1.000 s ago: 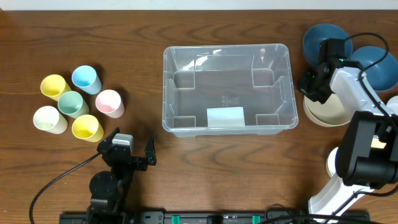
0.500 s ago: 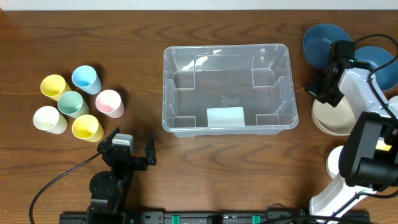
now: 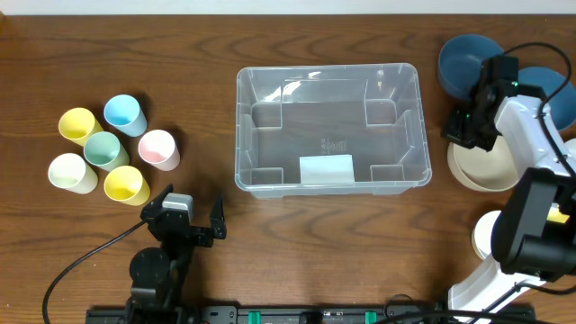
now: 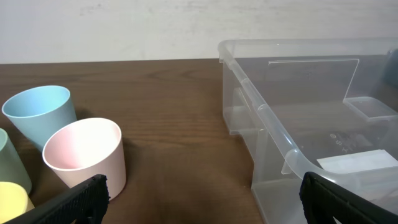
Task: Pack container
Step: 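Move the right gripper to the cream bowl rim and grasp it, then lift the cream bowl with the right gripper over the clear bin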
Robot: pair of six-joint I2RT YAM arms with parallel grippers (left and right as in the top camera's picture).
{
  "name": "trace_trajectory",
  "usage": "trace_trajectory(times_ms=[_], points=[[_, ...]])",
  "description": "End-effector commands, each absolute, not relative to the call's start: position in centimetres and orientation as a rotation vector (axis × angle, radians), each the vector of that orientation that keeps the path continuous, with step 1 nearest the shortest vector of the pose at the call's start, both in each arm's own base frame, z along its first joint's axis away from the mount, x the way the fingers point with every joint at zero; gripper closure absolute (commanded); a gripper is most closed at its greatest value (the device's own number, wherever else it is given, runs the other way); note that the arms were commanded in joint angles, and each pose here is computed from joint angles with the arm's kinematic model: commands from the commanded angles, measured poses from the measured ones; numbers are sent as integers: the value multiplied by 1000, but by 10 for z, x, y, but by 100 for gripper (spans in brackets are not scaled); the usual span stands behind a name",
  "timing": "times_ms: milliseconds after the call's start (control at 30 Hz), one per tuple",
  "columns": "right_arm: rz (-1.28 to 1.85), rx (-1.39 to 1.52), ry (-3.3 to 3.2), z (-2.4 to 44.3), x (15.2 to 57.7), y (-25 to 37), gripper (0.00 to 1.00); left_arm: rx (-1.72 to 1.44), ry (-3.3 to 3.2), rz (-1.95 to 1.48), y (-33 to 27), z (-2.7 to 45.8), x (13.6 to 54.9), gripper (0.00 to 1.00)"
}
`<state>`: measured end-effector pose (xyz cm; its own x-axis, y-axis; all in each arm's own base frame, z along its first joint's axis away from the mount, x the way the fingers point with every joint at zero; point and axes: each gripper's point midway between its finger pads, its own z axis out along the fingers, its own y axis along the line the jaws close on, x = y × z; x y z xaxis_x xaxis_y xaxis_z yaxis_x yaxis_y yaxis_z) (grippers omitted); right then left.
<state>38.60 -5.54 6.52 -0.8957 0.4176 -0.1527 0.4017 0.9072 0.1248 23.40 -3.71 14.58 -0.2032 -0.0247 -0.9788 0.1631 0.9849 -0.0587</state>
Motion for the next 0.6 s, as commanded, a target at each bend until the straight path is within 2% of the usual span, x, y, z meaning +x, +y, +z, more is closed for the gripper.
trace_trajectory(times_ms=[0,433,567], points=[[279,465,2839,103,398,-42,99,111,1811,-177,-38,132,232,2],[257,365,2795,205,378,-38,99,111,1811,-177,-38,132,232,2],[241,216,2728,239,368,-27,99,111,1811,-177,-38,132,232,2]])
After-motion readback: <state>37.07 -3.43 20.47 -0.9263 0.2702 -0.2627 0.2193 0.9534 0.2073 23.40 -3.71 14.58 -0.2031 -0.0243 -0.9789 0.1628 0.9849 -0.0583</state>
